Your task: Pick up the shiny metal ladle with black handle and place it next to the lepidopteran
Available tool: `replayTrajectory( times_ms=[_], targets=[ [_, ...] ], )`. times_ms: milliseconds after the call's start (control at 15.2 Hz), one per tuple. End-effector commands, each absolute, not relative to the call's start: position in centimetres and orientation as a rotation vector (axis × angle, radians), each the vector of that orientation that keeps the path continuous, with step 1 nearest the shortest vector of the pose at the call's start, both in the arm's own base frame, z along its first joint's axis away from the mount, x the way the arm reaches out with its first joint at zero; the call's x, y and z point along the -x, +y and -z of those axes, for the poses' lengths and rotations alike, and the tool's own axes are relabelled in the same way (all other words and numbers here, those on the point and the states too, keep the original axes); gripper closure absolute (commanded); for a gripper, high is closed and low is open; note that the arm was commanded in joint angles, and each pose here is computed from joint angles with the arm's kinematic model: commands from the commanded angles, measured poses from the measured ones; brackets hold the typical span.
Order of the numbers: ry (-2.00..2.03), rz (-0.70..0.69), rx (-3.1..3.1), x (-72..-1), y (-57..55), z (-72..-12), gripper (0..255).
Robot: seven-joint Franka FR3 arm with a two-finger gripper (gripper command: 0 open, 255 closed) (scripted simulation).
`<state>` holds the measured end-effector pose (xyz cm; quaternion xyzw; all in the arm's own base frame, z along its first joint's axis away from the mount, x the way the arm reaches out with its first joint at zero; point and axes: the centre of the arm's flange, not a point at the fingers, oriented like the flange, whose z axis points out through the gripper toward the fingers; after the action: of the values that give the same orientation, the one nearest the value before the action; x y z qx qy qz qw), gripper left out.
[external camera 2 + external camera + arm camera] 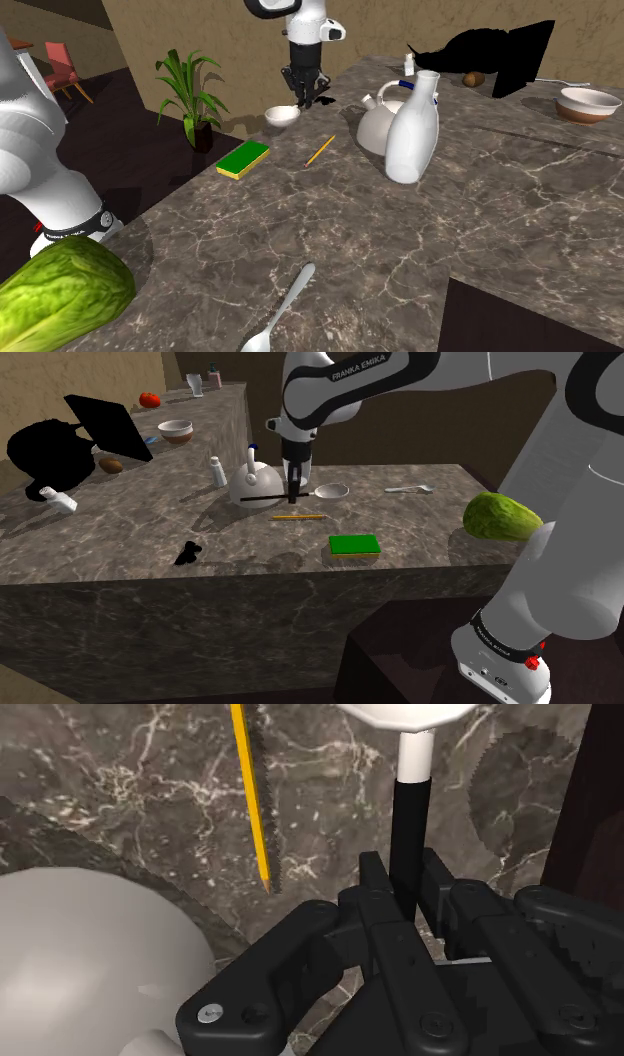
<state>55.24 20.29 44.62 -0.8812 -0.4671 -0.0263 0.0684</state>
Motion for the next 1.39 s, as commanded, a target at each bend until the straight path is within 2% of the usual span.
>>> replayTrajectory(
  times_ms=[0,726,1320],
  targets=[
    [-1.404,0.08,2.655,-55.2,22.8,-44.5,255],
    [-1.404,0.08,2.655,-53.8,37.3,-44.6,255],
    [-1.404,0.08,2.655,-53.7,38.0,-40.3,255]
  ],
)
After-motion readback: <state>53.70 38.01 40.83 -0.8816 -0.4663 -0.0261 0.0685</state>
